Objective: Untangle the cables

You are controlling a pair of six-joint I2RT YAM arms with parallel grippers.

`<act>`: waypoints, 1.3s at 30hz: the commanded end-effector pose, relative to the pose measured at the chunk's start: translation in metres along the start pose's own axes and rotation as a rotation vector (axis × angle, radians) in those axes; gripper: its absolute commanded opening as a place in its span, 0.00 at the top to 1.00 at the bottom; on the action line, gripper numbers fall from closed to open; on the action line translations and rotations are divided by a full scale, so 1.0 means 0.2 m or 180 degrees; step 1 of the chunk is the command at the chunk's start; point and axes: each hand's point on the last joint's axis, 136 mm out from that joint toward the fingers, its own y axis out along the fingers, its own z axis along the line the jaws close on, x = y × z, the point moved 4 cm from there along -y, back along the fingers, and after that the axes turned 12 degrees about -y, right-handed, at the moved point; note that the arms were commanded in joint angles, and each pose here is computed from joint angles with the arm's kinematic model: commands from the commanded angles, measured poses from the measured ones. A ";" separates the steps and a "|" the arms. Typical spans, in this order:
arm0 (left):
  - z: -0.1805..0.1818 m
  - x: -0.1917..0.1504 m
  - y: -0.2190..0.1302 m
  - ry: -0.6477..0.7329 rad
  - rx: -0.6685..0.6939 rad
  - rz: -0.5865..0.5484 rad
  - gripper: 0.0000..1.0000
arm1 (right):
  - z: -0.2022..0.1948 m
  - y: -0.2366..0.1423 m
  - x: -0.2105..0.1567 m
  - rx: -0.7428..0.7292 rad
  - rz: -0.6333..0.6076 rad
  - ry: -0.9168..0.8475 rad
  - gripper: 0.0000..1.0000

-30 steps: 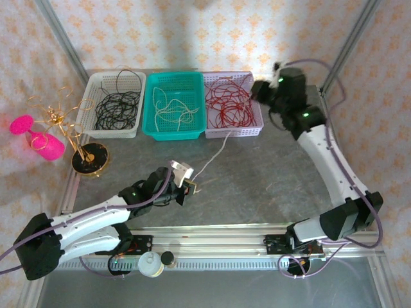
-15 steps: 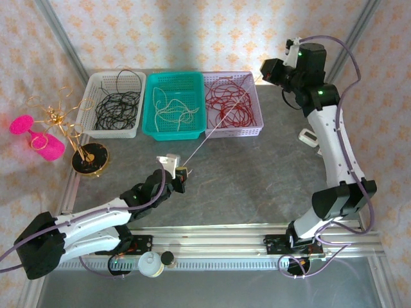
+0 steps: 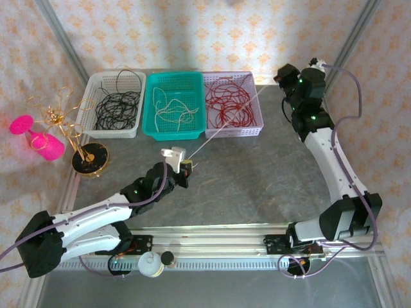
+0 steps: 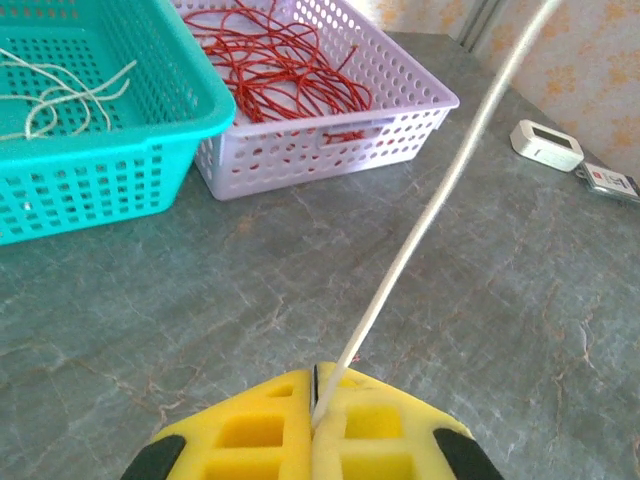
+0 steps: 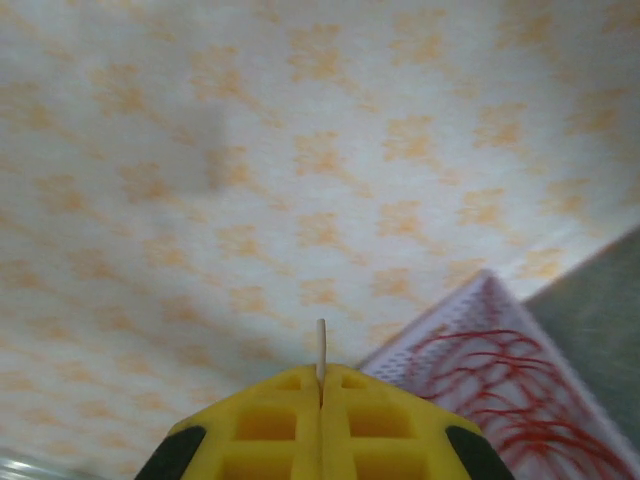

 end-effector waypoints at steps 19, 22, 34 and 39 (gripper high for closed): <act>-0.05 1.49 0.12 0.0903 0.1222 -0.0840 1.00 | 0.23 0.22 -0.16 0.1211 0.0910 -0.0107 0.46; -0.04 1.61 0.17 0.0957 0.1308 -0.0930 1.00 | 0.18 0.17 -0.22 0.1189 0.1019 -0.0129 0.46; 0.27 1.82 0.41 0.0947 0.1932 -0.1051 1.00 | -0.28 -0.07 -0.51 0.0053 0.1194 -0.0802 0.46; 0.42 1.69 0.56 0.0905 0.1948 -0.0817 1.00 | -0.57 -0.24 -0.56 -0.0827 0.0904 -0.1102 0.47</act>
